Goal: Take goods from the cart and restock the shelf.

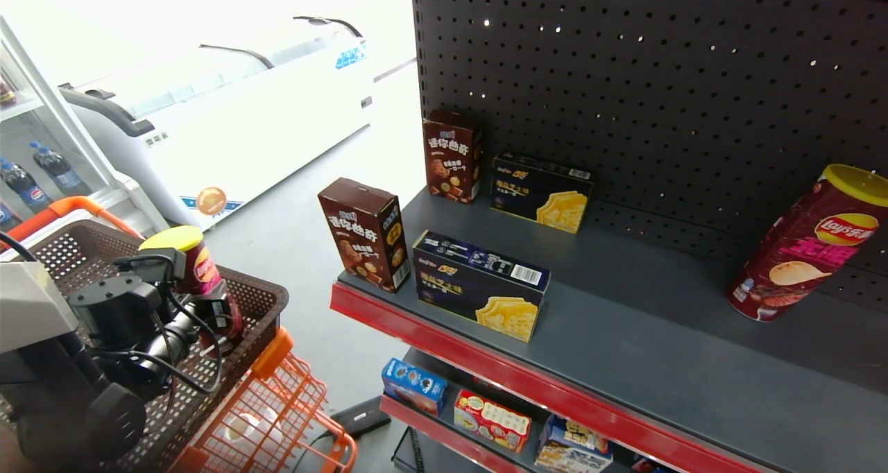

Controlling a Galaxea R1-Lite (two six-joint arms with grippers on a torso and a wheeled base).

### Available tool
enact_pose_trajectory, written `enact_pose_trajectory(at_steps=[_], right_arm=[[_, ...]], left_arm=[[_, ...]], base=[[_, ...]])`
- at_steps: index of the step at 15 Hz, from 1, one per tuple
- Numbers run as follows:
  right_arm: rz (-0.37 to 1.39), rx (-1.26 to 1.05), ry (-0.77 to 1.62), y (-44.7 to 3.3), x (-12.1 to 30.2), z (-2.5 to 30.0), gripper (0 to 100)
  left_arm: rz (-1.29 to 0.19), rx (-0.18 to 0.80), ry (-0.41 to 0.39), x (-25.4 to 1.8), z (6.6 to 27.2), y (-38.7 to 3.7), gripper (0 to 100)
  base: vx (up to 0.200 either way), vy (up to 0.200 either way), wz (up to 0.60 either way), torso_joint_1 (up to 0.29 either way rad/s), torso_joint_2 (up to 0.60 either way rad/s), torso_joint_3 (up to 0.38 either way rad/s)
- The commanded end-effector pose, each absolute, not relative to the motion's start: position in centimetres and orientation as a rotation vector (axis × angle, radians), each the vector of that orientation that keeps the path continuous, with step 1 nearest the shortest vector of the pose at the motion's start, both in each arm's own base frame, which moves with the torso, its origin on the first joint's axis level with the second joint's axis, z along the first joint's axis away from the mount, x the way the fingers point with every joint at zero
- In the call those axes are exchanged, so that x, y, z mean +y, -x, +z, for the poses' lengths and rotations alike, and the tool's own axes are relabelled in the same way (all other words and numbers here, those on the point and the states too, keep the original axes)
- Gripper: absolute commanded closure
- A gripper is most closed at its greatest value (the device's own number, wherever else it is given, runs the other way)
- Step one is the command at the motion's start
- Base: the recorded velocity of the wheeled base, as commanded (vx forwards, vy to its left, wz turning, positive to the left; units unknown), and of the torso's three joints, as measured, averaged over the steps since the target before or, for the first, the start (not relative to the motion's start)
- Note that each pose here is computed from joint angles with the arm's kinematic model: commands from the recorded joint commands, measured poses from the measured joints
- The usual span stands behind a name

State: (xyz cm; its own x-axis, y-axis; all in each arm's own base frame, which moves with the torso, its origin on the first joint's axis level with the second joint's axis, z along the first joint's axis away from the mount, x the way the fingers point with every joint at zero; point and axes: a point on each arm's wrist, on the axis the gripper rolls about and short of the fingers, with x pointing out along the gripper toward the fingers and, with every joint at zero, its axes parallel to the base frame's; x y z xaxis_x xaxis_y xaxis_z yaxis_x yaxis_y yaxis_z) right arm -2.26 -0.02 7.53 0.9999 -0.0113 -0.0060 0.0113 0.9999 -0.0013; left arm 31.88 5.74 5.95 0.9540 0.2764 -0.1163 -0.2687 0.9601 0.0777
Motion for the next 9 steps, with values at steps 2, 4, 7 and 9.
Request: enact_pose_trajectory(at_steps=[2, 4, 7, 9], right_arm=[[-0.012, 0.006, 0.002, 2.3, 0.0, 7.5, 0], [-0.012, 0.006, 0.002, 2.3, 0.0, 7.5, 0], [-0.011, 0.005, 0.002, 2.3, 0.0, 7.5, 0], [-0.012, 0.006, 0.002, 2.3, 0.0, 7.5, 0]], left_arm=[[0.277, 0.13, -0.055, 5.7, 5.8, -32.1, 100], [0.275, 0.099, -0.056, 5.5, 6.7, -32.1, 100], [0.26, -0.061, -0.067, 5.1, 11.6, -32.2, 100], [0.218, -0.069, -0.101, 4.6, 15.9, -30.2, 100]], base=[[0.0, 0.0, 0.0, 0.0, 0.0, 0.0], [0.0, 0.0, 0.0, 0.0, 0.0, 0.0], [0.0, 0.0, 0.0, 0.0, 0.0, 0.0], [0.0, 0.0, 0.0, 0.0, 0.0, 0.0]])
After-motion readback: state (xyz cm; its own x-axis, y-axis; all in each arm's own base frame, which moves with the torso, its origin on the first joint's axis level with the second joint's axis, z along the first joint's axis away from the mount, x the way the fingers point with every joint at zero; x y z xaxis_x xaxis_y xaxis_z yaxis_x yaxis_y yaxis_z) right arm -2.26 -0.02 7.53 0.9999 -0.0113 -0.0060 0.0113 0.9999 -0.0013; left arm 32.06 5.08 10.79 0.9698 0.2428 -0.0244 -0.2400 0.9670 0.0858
